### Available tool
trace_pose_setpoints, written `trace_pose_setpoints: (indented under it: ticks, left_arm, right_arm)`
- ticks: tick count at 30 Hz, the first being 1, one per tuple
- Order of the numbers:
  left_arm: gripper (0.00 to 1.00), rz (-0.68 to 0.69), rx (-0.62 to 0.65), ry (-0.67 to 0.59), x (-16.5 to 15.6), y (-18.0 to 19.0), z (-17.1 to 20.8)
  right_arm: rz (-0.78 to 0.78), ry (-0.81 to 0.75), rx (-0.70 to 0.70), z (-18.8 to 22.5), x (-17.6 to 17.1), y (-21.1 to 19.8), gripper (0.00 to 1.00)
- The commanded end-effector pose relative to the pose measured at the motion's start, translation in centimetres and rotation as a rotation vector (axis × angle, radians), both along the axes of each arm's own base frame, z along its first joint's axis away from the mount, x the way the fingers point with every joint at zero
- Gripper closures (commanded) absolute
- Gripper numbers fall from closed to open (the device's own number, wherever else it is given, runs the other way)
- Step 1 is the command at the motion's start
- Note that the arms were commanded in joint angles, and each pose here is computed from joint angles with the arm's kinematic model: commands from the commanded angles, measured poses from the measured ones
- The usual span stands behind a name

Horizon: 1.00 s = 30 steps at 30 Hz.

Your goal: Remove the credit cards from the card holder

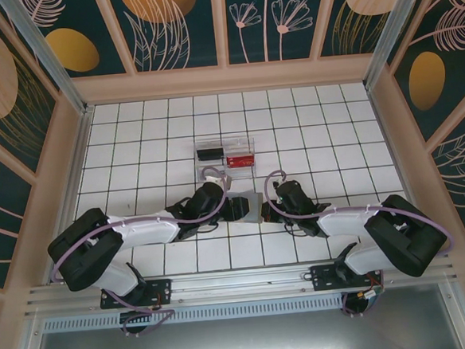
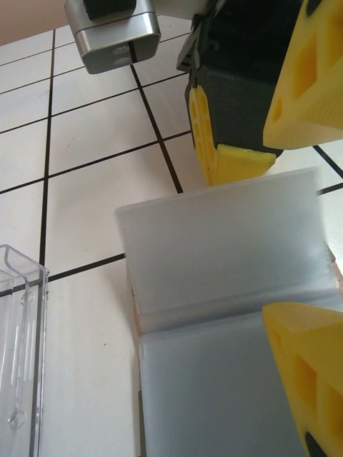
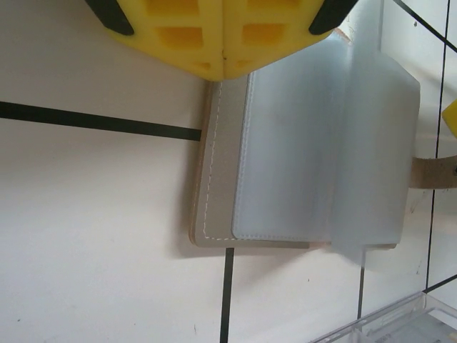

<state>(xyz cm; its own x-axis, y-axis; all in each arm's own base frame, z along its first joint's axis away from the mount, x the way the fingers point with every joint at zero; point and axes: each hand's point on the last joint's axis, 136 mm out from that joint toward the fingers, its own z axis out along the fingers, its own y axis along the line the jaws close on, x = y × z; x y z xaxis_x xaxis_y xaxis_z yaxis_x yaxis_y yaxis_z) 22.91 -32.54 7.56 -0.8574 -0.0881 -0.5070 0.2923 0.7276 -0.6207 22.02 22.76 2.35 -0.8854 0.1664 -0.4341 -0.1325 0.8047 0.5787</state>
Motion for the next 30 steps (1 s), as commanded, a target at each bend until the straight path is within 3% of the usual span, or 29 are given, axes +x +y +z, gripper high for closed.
trace_pose_setpoints:
  ticks: [1,8,13,17,30]
  left_arm:
    - [0.41,0.020,-0.011,-0.057,0.5,0.3,1.9]
    - [0.41,0.136,0.117,-0.080,1.3,3.8,0.6]
    - [0.43,0.159,0.143,-0.072,1.4,4.6,-0.3]
    - [0.46,0.162,0.149,-0.060,1.4,4.6,-1.1]
    - [0.48,0.183,0.201,-0.013,1.6,4.8,-3.4]
  right_arm:
    - [-0.009,-0.032,0.014,1.3,0.9,0.2,1.00]
    - [-0.012,-0.038,0.011,1.5,1.0,0.1,0.98]
    - [-0.026,-0.029,-0.006,1.0,1.2,-0.1,0.89]
    - [-0.038,-0.020,-0.027,0.5,1.3,-0.4,0.88]
    - [-0.024,-0.006,-0.035,-0.2,1.4,0.0,0.96]
